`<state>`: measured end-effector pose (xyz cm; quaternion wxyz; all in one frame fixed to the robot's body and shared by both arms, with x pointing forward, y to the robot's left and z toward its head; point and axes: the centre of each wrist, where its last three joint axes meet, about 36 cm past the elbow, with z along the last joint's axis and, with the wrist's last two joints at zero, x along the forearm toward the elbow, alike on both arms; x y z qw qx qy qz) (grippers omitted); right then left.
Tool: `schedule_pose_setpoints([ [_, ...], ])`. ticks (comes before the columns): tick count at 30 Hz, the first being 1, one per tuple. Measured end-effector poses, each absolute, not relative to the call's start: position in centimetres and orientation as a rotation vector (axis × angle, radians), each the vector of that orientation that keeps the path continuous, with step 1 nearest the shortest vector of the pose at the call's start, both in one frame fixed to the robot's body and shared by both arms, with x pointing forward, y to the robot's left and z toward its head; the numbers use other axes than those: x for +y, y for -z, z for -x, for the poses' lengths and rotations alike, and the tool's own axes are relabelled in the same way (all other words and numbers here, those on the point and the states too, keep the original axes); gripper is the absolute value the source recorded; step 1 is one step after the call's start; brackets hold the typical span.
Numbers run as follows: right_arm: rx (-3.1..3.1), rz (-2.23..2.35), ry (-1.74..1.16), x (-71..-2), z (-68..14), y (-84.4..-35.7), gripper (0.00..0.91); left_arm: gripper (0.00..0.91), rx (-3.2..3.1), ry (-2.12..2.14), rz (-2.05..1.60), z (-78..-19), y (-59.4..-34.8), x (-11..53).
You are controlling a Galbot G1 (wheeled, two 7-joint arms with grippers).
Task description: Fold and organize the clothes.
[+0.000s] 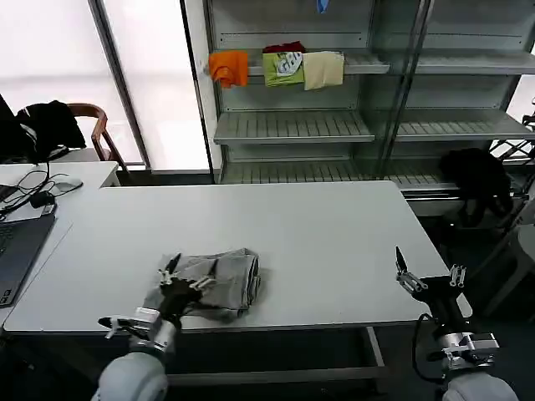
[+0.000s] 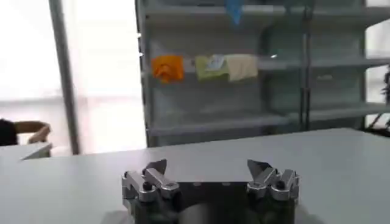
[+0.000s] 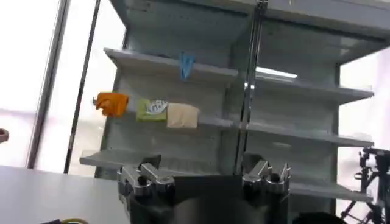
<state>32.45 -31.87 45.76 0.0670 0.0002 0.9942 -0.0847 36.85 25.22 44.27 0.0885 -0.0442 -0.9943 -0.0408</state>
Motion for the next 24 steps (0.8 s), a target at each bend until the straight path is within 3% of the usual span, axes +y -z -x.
schedule_pose_setpoints([
  [7, 2.998, -0.004, 0.265, -32.0, -32.4, -45.8, 0.907, 0.907, -2.880, 0.083, 0.019, -38.6, -42.7, 29.6],
  [24, 3.000, -0.005, 0.269, -32.1, -32.6, -45.4, 0.907, 0.907, -2.740, -0.092, -0.015, -39.5, -41.1, 33.0],
])
